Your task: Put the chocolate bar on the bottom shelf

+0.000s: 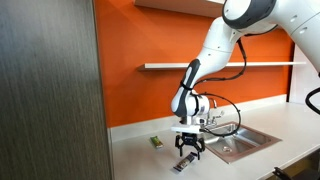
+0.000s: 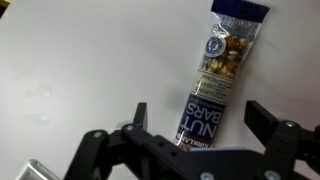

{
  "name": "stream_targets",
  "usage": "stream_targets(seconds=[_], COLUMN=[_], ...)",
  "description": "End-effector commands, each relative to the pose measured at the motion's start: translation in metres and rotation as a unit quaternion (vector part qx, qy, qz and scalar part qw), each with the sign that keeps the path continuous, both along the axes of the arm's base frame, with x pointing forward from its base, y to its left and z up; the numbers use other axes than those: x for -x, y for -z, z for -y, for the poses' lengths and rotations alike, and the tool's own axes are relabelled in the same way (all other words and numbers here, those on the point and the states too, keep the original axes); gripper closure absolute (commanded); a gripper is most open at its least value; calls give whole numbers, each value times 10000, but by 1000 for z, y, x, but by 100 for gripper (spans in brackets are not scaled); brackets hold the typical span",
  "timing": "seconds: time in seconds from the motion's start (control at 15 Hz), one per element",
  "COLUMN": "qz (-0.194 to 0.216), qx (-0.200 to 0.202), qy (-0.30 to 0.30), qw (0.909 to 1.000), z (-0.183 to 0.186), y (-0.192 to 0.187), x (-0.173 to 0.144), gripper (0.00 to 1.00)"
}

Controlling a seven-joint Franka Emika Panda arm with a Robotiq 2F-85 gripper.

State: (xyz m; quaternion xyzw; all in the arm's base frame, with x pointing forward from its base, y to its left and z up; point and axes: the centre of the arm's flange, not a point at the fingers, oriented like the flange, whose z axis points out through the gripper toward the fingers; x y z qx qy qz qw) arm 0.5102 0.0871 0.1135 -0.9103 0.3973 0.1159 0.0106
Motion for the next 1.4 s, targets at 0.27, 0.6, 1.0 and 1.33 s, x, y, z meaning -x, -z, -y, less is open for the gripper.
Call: stream_targets(seconds=[0.27, 0.6, 1.0, 1.33], qz=[13, 3, -23, 54], qx=[182, 216, 227, 214], qy=[289, 342, 342, 323], qw=[9994, 9992, 9992, 9992], z=[-3, -2, -1, -3], y=[9, 11, 14, 12], x=[-1, -1, 0, -5], gripper=[0, 0, 32, 70])
